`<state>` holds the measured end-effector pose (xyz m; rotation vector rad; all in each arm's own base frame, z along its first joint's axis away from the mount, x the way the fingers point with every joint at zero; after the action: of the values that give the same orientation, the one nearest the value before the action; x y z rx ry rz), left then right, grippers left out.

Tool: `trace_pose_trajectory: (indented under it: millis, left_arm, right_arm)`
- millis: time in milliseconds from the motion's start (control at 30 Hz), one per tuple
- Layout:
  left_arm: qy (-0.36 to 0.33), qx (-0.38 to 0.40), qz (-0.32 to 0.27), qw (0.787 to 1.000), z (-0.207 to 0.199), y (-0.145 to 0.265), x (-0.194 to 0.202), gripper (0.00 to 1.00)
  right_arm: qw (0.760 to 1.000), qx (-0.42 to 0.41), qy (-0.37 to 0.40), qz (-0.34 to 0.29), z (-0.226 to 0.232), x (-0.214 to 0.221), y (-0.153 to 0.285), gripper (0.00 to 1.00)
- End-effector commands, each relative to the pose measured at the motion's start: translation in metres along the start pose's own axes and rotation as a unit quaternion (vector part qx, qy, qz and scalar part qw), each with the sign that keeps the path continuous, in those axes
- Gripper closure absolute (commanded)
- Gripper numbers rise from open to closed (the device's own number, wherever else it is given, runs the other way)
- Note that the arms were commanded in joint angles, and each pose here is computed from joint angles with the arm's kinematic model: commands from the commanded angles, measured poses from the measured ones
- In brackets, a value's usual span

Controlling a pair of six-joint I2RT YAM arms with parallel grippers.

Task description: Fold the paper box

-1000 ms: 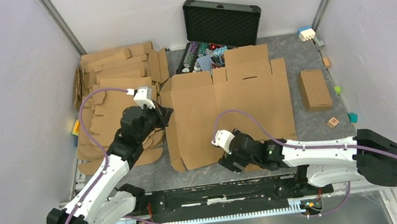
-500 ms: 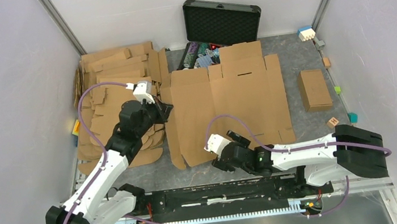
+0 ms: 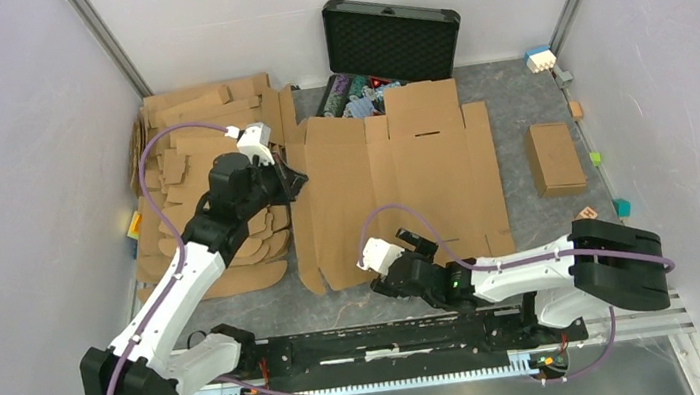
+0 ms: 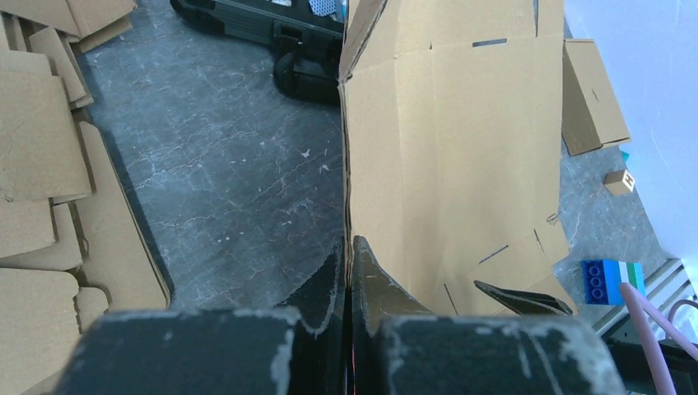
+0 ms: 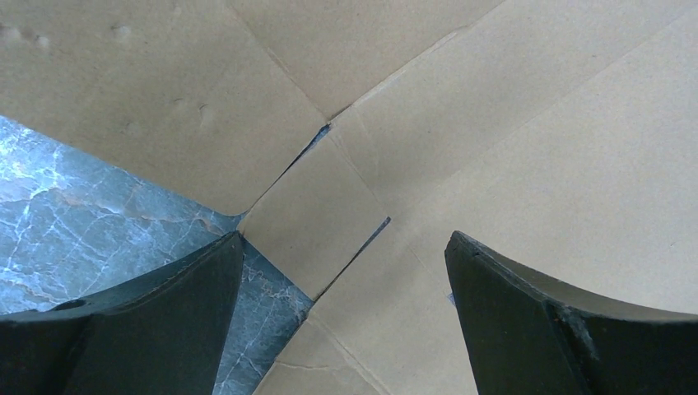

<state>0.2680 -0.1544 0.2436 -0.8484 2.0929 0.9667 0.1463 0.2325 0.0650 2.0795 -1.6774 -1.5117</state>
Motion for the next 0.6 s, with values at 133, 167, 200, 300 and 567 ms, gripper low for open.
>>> trace_pose_trajectory:
  millis: [133,167,200,300,567]
  left_arm:
    - [0.006,0.013,0.002,1.000,-0.006,0.003,-0.012,0.96]
    - [0.009,0.013,0.005,1.000,-0.005,0.002,-0.012,0.96]
    - [0.013,0.013,0.008,1.000,-0.004,0.001,-0.013,0.96]
    - [0.022,0.020,0.012,0.999,-0.002,0.000,-0.016,0.96]
    - [0.014,0.006,0.027,1.000,0.007,-0.004,-0.008,0.96]
  right_arm:
    - [1.000,0.021,0.021,-0.001,-0.003,0.002,-0.003,0.02]
    - [1.000,0.013,0.020,-0.006,-0.001,0.001,-0.003,0.02]
    - [1.000,0.010,0.019,-0.009,0.000,0.001,-0.003,0.02]
    - [0.999,0.031,0.025,-0.003,-0.005,0.003,-0.004,0.02]
    - [0.991,0.126,-0.025,-0.030,-0.040,-0.007,0.012,0.19]
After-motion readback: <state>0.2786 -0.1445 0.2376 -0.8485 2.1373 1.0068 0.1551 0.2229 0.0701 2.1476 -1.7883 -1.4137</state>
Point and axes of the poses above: each gripper's point midway between its finger pads, its own y axis back along the fingers, its own z axis along the line the jaws close on, x = y × z, the point moved 5 cm from there along y, back along the fingers, and after that the axes turned 6 degrees about y, right-handed, at the moved point
